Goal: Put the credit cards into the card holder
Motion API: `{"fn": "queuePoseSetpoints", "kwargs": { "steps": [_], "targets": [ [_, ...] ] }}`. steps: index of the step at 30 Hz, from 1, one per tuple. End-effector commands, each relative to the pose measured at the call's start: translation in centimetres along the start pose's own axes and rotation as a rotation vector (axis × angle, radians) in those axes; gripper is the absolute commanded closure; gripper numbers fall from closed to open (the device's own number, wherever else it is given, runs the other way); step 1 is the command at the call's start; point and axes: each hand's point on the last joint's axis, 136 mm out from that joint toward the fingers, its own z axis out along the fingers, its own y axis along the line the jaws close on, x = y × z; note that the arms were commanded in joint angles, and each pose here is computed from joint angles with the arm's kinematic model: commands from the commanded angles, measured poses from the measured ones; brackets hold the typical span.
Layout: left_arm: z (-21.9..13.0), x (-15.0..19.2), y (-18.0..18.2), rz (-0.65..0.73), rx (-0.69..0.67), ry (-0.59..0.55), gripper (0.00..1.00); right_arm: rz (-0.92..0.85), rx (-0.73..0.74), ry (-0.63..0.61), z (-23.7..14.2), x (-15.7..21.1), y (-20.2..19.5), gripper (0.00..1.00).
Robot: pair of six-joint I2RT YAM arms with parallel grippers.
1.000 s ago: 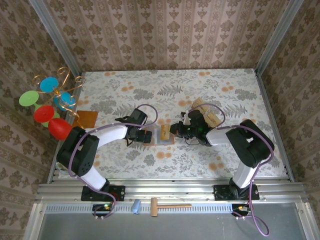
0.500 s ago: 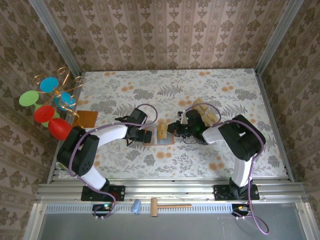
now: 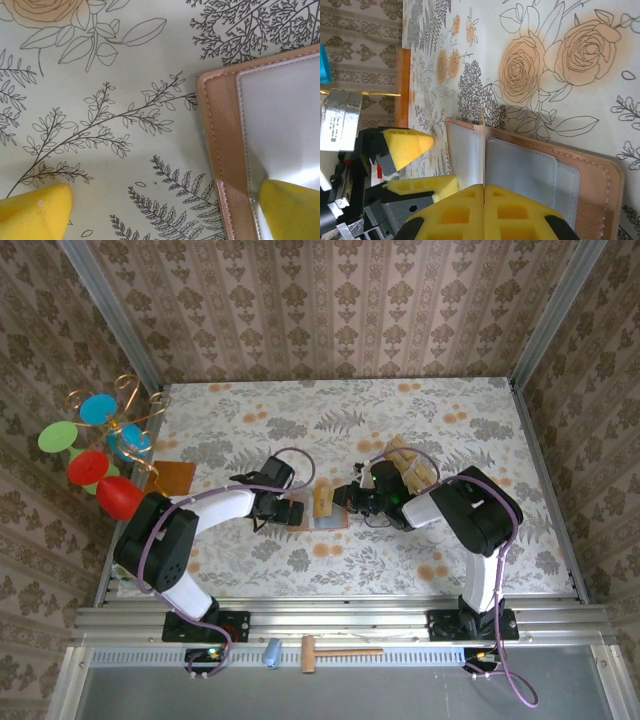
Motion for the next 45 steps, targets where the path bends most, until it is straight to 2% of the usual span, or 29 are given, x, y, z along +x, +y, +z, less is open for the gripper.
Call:
{"fn": "queuePoseSetpoints", "kwargs": {
  "steps": [1, 45],
  "targets": [
    [1.1, 2.5, 2.3, 0.003, -0.094, 0.089, 0.03, 0.003, -0.006, 0.0, 0.1, 0.3, -0.5, 1.0],
    [1.2, 2.6, 2.4, -0.004, -0.087, 0.087, 0.04, 0.01, 0.007, 0.086, 0.6, 4.2, -1.8, 1.0]
  ]
}}
